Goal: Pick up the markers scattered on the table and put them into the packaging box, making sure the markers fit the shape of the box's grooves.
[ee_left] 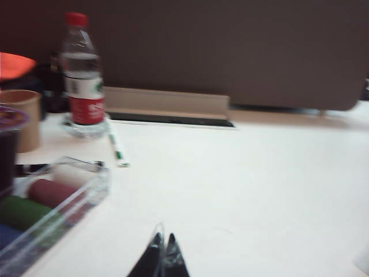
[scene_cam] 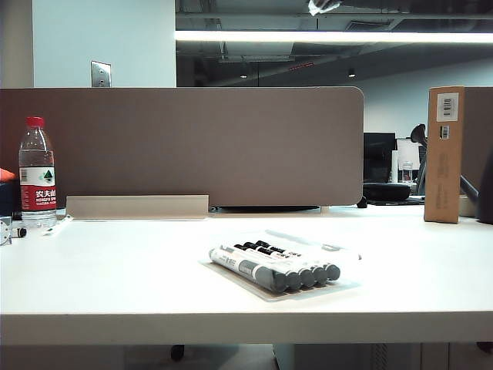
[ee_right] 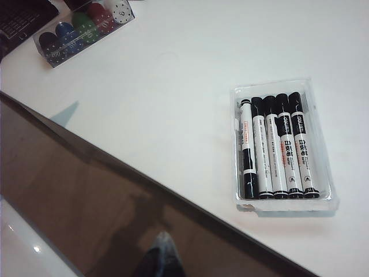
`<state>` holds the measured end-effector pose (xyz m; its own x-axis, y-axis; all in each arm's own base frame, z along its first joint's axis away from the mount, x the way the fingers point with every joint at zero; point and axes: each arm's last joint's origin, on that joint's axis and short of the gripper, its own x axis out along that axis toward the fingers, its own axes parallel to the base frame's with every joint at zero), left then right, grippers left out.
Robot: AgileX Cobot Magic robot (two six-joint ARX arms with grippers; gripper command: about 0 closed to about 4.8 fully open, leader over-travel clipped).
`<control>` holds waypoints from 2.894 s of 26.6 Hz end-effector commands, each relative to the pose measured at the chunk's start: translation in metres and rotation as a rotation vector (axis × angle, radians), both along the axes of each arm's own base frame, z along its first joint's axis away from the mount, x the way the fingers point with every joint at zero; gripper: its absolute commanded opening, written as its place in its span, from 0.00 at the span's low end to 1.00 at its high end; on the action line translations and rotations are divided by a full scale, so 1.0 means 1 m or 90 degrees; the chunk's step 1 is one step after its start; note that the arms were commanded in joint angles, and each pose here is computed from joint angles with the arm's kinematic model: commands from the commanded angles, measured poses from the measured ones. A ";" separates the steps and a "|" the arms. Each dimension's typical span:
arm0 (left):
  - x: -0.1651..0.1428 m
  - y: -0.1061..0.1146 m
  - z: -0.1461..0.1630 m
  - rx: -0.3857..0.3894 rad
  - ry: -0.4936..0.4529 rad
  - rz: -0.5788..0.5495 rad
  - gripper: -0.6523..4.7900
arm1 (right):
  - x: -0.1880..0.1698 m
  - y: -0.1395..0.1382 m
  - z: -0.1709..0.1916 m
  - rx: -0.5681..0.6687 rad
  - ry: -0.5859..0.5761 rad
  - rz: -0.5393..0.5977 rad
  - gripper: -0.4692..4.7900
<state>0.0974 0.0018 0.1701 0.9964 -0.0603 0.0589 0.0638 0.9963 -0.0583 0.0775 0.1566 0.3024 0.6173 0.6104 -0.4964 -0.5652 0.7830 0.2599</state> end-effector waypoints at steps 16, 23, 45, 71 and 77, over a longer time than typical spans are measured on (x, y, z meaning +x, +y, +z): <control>0.000 0.004 0.000 -0.001 0.006 0.085 0.11 | 0.000 0.000 0.002 0.010 -0.007 -0.002 0.09; 0.000 0.004 -0.001 0.016 0.013 0.085 0.11 | 0.000 0.000 0.002 0.010 -0.007 -0.002 0.09; 0.000 0.004 -0.001 0.053 0.011 0.088 0.11 | 0.000 0.000 0.002 0.010 -0.007 -0.002 0.09; 0.000 0.004 -0.001 0.053 0.010 0.088 0.11 | 0.000 0.000 0.002 0.010 -0.007 -0.002 0.09; 0.000 0.004 -0.001 0.053 0.010 0.088 0.11 | -0.001 -0.004 0.005 0.022 -0.014 -0.005 0.09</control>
